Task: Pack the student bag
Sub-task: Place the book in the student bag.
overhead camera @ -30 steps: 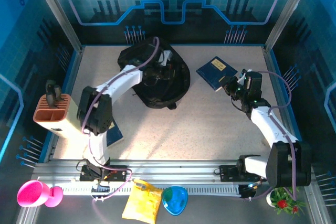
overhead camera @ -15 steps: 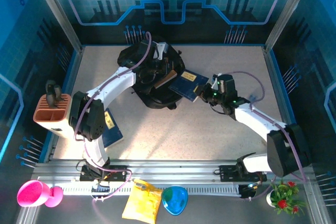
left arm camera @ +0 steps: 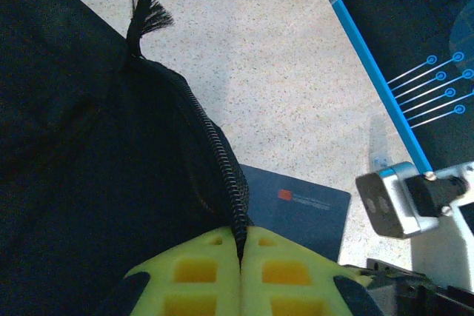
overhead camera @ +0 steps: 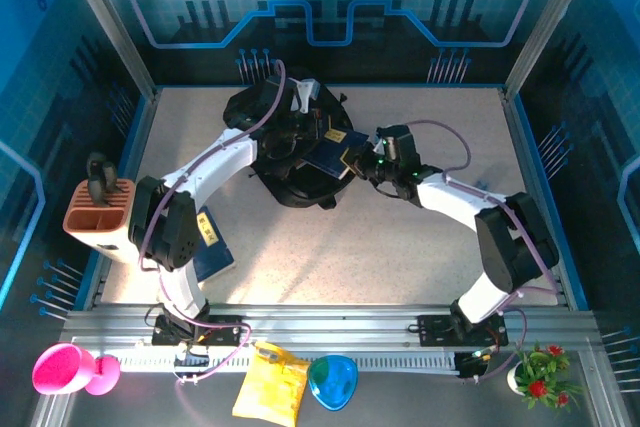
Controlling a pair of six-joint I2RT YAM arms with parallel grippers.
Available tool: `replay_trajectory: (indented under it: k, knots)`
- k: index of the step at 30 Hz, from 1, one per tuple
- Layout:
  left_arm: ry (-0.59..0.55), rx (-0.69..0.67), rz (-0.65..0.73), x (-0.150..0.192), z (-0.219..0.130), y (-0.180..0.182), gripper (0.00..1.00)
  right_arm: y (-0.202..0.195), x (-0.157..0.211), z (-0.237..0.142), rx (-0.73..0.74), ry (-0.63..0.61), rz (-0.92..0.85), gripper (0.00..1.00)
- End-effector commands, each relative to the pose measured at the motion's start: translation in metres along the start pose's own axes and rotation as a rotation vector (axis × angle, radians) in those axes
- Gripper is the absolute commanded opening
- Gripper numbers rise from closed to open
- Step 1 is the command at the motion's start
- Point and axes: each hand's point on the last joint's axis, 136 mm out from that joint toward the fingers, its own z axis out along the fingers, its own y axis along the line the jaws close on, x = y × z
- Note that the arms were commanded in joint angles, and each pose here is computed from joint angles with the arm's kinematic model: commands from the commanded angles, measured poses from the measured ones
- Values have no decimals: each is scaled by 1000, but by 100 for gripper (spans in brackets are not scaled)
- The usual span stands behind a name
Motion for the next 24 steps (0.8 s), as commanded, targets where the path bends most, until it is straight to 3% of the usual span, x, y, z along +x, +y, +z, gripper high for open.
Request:
replay_trajectory:
  k: [1,9,19,24]
  knots:
    - [-73,92,30,-20,-23,-31,0,24,-9,11,-21,-51,-5,4]
    - [-88,94,17,-25,-30,-34,0,16,-11,59,81,-63,43,5]
    - [-91,77,3,-25,-30,-31,0,-6,10,106,134,14,147,14]
    - [-104,81,-10,-29,-30,-33,0,-11,15,121,144,52,141,13]
